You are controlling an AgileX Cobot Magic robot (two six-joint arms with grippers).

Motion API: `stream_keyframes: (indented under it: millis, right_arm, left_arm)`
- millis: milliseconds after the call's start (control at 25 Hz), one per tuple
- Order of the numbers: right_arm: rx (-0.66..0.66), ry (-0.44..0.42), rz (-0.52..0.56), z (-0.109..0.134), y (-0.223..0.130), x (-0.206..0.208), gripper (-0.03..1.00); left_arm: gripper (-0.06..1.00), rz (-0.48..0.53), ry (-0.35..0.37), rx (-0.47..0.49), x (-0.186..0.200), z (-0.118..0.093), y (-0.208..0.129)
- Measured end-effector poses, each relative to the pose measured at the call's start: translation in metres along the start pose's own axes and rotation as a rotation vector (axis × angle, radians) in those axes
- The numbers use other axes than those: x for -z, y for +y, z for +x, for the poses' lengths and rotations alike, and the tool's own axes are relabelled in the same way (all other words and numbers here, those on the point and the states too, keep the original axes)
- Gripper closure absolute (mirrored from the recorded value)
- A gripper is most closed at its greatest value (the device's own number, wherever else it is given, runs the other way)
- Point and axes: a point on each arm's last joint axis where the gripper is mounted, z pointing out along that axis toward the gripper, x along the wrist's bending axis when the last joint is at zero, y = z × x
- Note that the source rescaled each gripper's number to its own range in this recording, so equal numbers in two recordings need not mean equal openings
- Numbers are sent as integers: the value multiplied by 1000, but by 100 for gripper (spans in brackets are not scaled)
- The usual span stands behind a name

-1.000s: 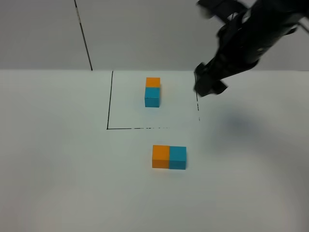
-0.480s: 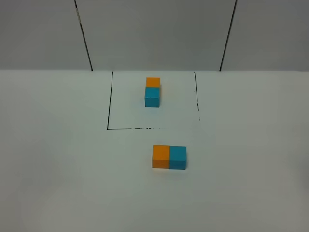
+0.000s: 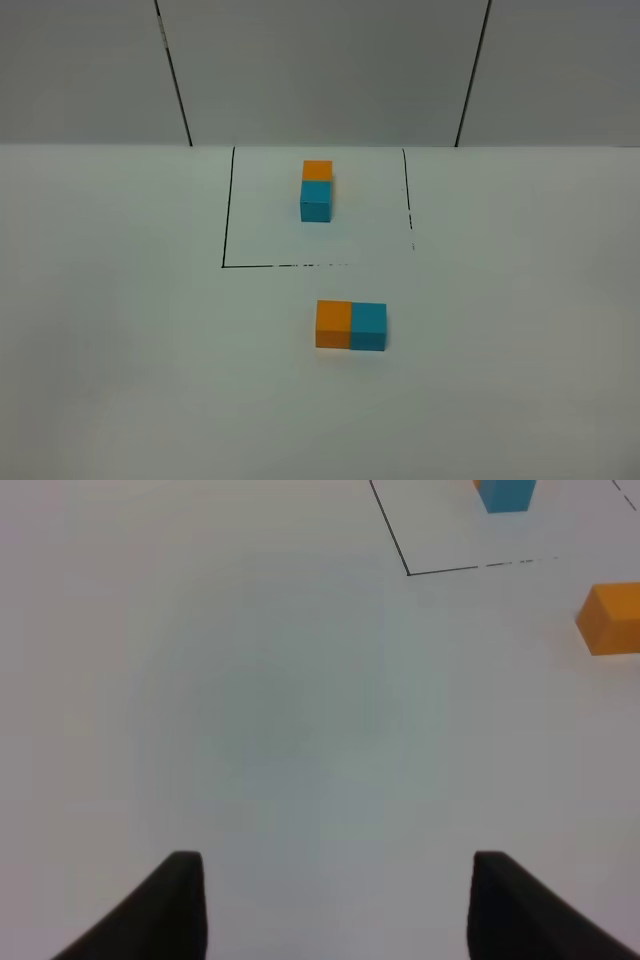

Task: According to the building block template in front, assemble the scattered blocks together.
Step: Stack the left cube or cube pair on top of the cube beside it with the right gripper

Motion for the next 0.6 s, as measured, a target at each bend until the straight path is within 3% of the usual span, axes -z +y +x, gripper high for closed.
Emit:
stream_keyframes:
  millis: [320,600]
  right_arm:
    - [18,48,-175,10,-41,24,-3]
    - [29,43,-251,12,-60,38,-3]
  left_arm:
    - [71,0,0,0,0,0,0]
    - [71,0,0,0,0,0,0]
